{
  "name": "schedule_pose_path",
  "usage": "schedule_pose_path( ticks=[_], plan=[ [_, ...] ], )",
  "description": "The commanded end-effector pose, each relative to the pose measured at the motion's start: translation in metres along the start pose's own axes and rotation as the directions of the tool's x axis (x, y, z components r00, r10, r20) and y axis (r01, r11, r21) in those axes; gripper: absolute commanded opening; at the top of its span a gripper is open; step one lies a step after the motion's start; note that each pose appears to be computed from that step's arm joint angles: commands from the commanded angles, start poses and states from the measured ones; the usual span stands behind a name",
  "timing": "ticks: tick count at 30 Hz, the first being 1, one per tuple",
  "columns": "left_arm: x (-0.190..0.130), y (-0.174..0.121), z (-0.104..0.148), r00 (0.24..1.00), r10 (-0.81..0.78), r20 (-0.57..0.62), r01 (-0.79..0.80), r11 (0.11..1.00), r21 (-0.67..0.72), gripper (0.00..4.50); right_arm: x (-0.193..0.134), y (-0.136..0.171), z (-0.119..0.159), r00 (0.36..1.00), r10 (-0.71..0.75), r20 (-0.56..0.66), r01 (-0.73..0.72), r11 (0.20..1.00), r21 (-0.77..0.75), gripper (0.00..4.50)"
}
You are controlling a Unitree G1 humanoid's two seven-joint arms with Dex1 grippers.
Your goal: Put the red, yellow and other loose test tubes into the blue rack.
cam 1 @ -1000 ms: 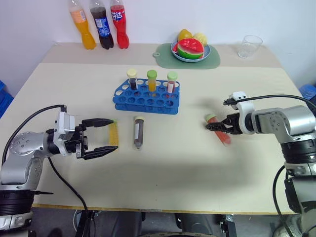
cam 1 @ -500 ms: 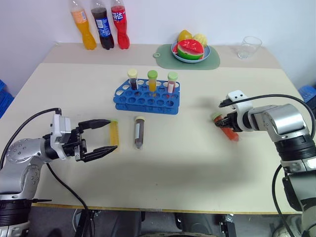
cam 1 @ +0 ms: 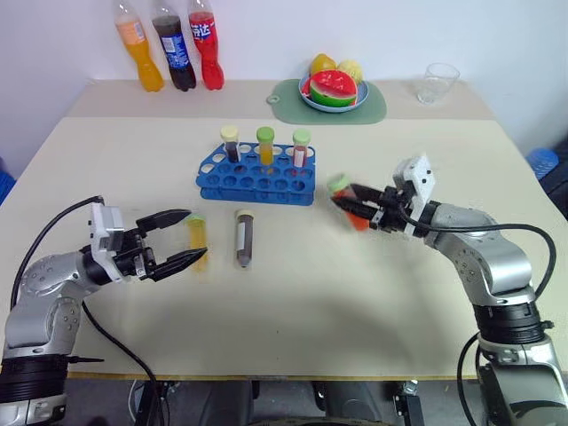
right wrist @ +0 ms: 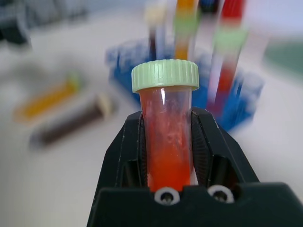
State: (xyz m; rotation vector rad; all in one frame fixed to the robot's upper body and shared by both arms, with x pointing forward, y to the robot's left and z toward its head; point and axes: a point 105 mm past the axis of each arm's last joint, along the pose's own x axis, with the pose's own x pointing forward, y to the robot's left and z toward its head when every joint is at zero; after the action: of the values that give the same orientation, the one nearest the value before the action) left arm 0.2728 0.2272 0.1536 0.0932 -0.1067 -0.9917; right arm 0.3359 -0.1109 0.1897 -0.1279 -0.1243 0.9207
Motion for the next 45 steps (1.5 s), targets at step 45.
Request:
schedule_pose_path(
  ticks=[45],
  plan=[
    [-0.005, 0.020, 0.030, 0.945, 0.282, 0.168, -0.293, 0.955, 0.043, 4.50, 0.097, -0.021, -0.078, 0.877, -0.455, 0.154, 0.453, 0.890, 0.054, 0.85]
  ],
)
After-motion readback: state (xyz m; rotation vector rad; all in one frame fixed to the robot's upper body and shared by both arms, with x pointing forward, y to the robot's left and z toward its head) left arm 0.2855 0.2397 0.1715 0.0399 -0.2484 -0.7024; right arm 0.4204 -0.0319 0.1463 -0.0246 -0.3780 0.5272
